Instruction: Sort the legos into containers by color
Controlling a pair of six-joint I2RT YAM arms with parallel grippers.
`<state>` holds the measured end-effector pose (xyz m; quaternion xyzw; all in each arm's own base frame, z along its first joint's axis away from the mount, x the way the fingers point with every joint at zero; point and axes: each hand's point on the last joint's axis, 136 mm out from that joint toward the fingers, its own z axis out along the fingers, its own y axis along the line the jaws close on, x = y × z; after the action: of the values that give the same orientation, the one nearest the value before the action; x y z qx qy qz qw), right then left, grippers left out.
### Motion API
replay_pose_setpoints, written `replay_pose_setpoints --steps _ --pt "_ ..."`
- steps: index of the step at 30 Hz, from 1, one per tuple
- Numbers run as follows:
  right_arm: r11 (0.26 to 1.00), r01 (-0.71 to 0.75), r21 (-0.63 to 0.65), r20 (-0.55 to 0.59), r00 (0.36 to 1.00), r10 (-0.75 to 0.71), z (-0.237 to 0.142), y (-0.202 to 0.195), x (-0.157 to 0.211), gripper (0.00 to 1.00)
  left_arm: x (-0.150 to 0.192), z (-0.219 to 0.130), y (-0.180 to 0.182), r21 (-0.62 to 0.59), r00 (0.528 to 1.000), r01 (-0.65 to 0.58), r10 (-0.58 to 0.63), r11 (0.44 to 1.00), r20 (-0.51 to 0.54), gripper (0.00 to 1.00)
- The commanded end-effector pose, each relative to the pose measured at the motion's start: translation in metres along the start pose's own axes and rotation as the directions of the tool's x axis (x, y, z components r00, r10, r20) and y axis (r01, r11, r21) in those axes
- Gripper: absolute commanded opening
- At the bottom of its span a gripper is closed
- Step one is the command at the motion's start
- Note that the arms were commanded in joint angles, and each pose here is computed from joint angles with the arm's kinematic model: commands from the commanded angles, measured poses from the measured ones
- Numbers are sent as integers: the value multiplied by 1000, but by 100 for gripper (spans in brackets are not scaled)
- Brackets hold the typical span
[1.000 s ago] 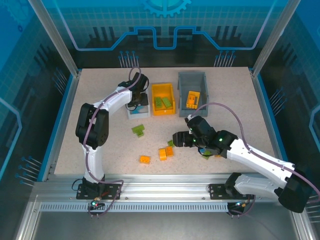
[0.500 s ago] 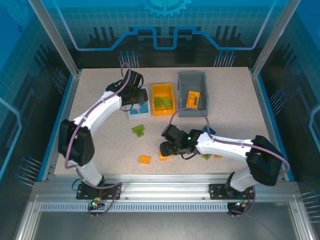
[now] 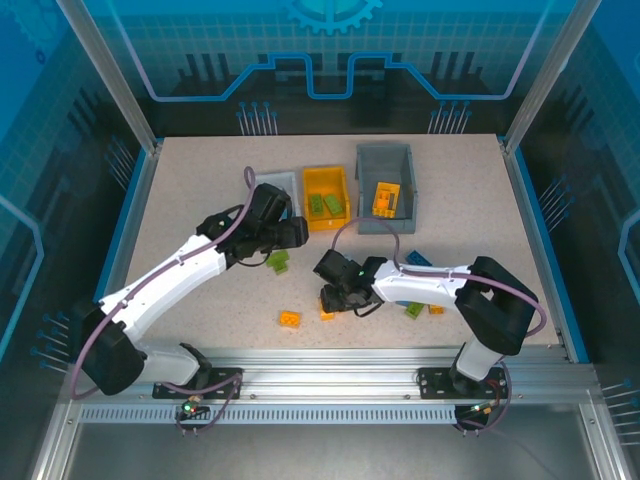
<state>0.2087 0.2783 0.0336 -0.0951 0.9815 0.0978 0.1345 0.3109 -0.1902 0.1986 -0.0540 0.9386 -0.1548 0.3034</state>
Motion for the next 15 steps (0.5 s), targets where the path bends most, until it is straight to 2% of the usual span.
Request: replay_pose_setpoints --steps 1,9,15 --pt "999 -31 26 -6 1000 31 5 -13 0 46 1 -13 -4 14 1000 10 -10 1000 19 66" --pt "998 -61 33 7 998 60 0 -30 2 43 10 -14 -18 41 1000 -13 13 999 5 66" --pt "995 -71 66 12 997 71 -5 -50 9 34 21 -11 -26 52 1000 -21 22 998 -11 66"
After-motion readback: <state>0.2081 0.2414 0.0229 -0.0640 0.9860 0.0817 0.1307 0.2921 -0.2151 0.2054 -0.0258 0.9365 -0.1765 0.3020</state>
